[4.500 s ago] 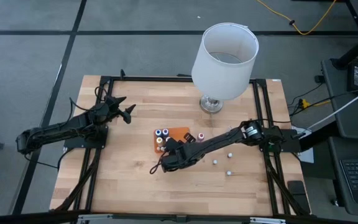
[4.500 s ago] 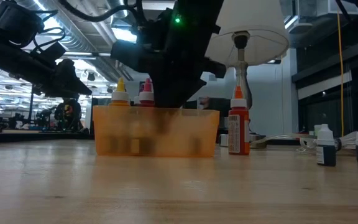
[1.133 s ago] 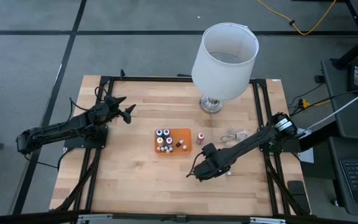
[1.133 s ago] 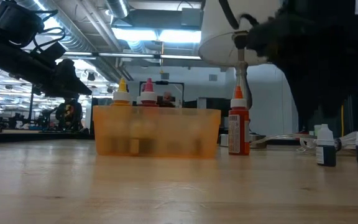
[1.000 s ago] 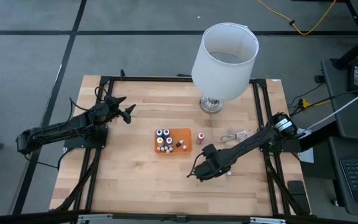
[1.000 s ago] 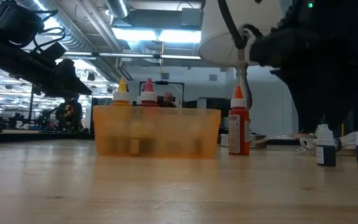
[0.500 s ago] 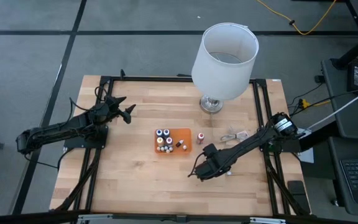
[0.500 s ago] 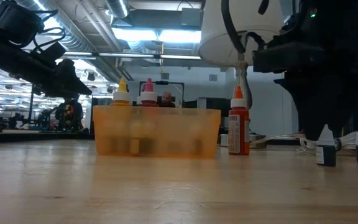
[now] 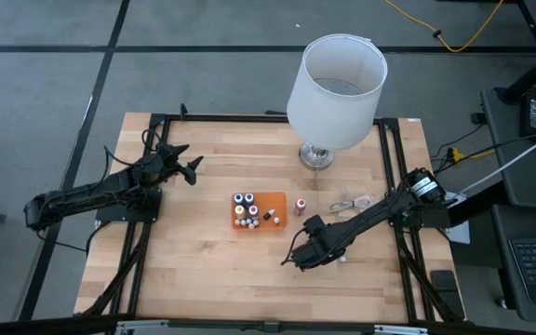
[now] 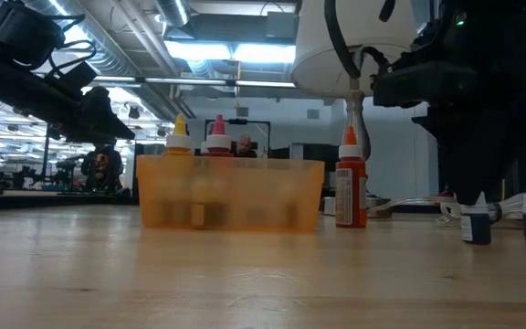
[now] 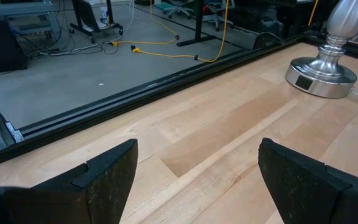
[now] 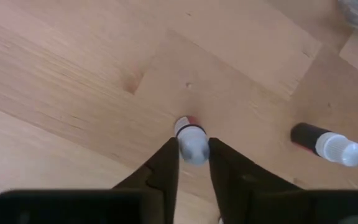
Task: Pick & Place food coloring
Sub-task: Put the left small red food coloring bottle into the orange bin
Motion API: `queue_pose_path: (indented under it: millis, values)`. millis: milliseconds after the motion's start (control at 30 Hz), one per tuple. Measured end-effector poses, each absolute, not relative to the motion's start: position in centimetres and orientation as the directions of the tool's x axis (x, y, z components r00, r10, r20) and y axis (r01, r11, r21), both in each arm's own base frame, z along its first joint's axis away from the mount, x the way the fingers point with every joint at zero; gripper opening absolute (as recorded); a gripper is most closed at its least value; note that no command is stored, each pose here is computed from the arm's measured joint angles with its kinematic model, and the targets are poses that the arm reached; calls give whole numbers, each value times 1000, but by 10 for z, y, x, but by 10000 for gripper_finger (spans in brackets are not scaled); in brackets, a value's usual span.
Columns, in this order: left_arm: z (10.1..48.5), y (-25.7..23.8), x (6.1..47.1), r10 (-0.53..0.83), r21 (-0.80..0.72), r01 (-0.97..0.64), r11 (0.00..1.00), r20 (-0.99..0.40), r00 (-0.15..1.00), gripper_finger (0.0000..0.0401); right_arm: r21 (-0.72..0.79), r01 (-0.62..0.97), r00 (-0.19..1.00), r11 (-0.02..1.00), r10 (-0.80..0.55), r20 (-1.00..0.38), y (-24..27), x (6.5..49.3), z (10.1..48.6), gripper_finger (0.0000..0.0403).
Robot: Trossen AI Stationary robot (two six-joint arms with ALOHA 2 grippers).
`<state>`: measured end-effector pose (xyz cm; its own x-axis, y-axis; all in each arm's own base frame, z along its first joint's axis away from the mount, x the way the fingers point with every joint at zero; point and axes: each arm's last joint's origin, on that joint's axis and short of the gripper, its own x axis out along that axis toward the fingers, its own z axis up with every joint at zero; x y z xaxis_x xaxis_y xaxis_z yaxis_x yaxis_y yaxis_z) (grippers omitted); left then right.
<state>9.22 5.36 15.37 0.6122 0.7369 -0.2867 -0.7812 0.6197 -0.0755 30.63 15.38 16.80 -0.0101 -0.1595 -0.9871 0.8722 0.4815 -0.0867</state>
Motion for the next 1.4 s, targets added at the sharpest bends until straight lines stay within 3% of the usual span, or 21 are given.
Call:
queue_pose_path:
  millis: [167, 533, 933, 1400]
  values:
    - [154, 54, 92, 737, -76, -781, 620, -287, 612, 324, -87, 871, -9, 484, -163, -987, 154, 306, 168, 48]
    - [154, 54, 92, 737, -76, -781, 620, -286, 612, 323, 26, 775, 109, 632, -94, -990, 156, 332, 203, 53]
    - [154, 54, 92, 737, -76, -781, 620, -286, 612, 322, 154, 659, 282, 736, -51, -958, 121, 372, 258, 51]
    - [154, 54, 92, 737, -75, -781, 620, -287, 612, 324, 118, 533, 326, 838, -74, -942, 78, 389, 274, 52]
